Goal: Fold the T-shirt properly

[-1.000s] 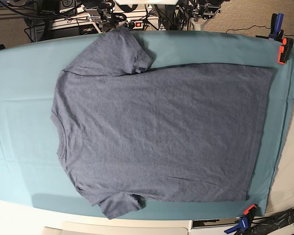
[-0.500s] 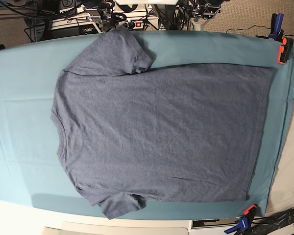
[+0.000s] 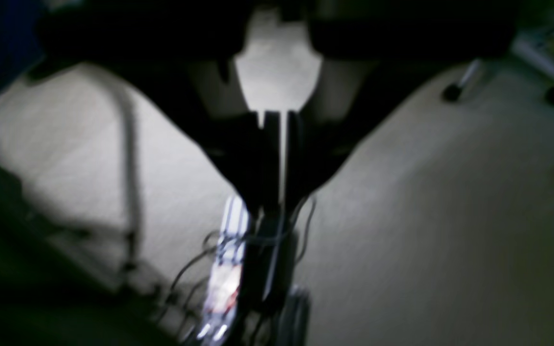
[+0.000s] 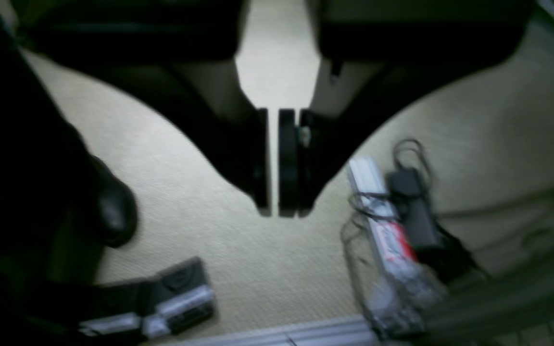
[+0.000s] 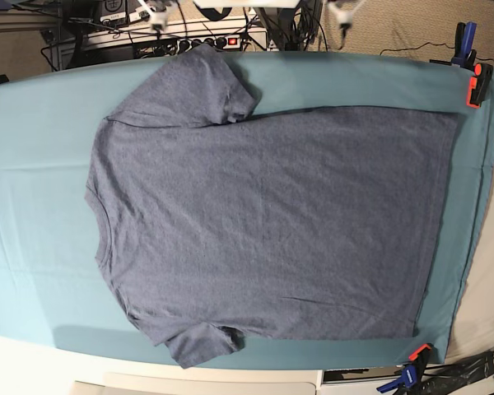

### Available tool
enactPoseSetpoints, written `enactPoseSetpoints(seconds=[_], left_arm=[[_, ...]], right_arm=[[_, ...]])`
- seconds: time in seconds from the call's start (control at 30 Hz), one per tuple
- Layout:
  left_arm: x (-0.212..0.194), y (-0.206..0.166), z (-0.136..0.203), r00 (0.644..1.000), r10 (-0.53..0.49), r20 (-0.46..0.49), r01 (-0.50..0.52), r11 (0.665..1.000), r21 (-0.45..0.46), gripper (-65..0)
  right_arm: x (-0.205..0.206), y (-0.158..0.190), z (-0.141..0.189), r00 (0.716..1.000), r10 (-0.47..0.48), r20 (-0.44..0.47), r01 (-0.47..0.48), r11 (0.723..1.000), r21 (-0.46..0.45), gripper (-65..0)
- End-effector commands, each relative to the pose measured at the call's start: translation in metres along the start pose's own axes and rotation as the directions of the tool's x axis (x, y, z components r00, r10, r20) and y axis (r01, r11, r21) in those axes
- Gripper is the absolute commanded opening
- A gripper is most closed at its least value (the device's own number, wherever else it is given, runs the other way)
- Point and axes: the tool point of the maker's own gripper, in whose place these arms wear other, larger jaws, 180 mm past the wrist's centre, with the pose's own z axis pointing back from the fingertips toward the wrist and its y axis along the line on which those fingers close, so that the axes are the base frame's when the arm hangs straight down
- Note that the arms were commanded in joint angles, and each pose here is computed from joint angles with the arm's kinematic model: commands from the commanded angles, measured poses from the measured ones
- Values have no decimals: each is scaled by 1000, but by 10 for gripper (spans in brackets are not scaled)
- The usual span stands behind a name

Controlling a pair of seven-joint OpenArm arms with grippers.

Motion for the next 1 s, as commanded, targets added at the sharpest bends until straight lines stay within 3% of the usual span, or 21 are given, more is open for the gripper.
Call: enactPoseSetpoints(seconds=[0.0, 0.1, 0.23, 0.4, 0.57, 0.8, 0.97], left_arm=[[-21, 14, 5, 999, -2, -38, 2, 1000, 21, -621], [-28, 39, 25, 999, -40, -18, 40, 999, 23, -621], [-17, 80, 66, 985, -148, 89, 141, 987, 72, -621], [14, 120, 135, 911, -365, 191, 333, 926, 177, -621], [33, 138, 195, 858, -472, 201, 419, 871, 258, -621], [70, 136, 259, 777, -566, 275, 479, 816, 323, -621], [100, 124, 295, 709, -635, 306, 529, 767, 364, -621]], right_arm=[[-5, -17, 6, 1000, 16, 5, -16, 1000, -24, -611], [-8, -48, 24, 997, 77, 29, -75, 996, -53, -611], [1, -89, 56, 979, 189, 80, -180, 977, -113, -611], [31, -126, 107, 919, 366, 148, -336, 921, -195, -611], [48, -135, 157, 834, 532, 148, -470, 824, -316, -611], [71, -106, 208, 699, 681, 218, -583, 720, -377, -611], [101, -105, 234, 583, 786, 205, -630, 596, -498, -611]])
